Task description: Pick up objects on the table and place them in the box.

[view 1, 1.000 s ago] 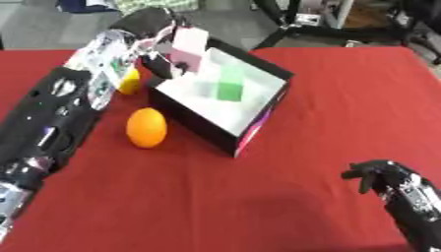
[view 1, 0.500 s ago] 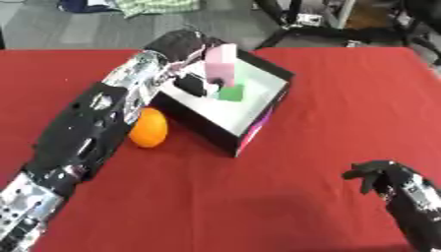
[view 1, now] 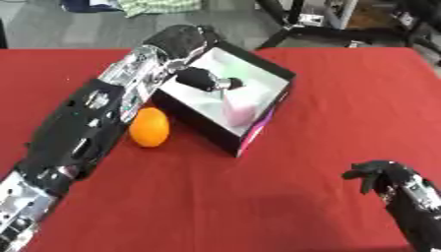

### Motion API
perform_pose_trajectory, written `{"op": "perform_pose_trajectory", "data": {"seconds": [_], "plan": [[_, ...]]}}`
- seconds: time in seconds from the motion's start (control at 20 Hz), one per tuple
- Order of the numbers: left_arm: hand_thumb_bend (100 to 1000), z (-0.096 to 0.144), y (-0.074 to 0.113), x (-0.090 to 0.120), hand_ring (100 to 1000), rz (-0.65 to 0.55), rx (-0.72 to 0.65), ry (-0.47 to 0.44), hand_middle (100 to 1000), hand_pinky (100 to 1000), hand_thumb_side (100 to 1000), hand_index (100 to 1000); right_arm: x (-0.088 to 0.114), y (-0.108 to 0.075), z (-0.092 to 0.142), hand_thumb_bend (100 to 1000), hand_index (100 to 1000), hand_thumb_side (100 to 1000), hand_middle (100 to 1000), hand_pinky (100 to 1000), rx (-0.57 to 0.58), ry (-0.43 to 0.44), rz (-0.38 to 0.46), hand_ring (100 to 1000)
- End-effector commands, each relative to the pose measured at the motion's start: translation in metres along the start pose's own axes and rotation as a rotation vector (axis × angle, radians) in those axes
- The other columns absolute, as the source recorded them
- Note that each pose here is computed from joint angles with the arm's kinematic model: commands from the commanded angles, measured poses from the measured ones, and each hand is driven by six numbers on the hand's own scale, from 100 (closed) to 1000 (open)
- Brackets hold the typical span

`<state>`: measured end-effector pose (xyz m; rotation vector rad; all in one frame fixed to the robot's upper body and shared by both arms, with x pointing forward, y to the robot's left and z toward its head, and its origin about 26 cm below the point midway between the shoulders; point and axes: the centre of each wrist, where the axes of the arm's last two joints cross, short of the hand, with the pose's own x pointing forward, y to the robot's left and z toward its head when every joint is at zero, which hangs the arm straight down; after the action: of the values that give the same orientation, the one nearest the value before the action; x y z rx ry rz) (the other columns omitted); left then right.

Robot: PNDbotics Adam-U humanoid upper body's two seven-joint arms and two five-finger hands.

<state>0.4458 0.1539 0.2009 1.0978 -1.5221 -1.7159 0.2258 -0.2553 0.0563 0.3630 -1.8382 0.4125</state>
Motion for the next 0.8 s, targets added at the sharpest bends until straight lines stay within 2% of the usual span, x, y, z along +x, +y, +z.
{"op": "perform_pose_trajectory", "data": {"seconds": [0.05, 0.2, 0.3, 0.35, 0.4, 0.45, 0.6, 0.7, 0.8], "plan": [[587, 0.013, 0.026, -0.025, 766, -0.027, 0.063, 0.07, 857, 800, 998, 960, 0.004, -0.002, 0.0, 100, 686, 883, 411, 1000, -0.005, -0.006, 0.019, 715], [521, 0.025, 0.032, -0.055, 761, -0.011, 0.049, 0.186, 852, 802, 952, 959, 0.003, -0.003, 0.001, 100, 686, 930, 411, 1000, -0.017, 0.005, 0.022, 715], [451, 0.031, 0.028, -0.075, 753, 0.02, 0.024, 0.273, 838, 801, 900, 952, 0.003, -0.003, 0.001, 100, 686, 905, 411, 1000, -0.021, 0.008, 0.024, 716], [445, 0.034, 0.024, -0.086, 752, 0.039, 0.006, 0.322, 837, 800, 894, 951, 0.003, -0.003, 0.001, 100, 686, 905, 411, 1000, -0.022, 0.008, 0.025, 716], [415, 0.036, 0.019, -0.096, 750, 0.046, -0.012, 0.369, 827, 796, 809, 948, 0.003, -0.003, 0.001, 100, 686, 925, 411, 1000, -0.023, 0.008, 0.026, 716], [418, 0.039, 0.015, -0.104, 746, 0.041, -0.026, 0.408, 821, 790, 764, 945, 0.003, -0.003, 0.002, 100, 686, 963, 411, 1000, -0.026, 0.01, 0.027, 715], [383, 0.043, -0.007, -0.124, 732, 0.019, -0.075, 0.517, 801, 783, 712, 932, 0.002, -0.003, 0.002, 100, 686, 987, 411, 1000, -0.031, 0.016, 0.028, 716], [363, 0.045, -0.024, -0.133, 724, 0.023, -0.112, 0.574, 791, 779, 673, 922, 0.003, -0.002, 0.002, 100, 687, 960, 411, 1000, -0.031, 0.013, 0.028, 716], [352, 0.047, -0.039, -0.14, 716, 0.031, -0.141, 0.615, 781, 776, 655, 914, 0.003, -0.003, 0.002, 100, 686, 999, 411, 1000, -0.035, 0.013, 0.028, 716]]}}
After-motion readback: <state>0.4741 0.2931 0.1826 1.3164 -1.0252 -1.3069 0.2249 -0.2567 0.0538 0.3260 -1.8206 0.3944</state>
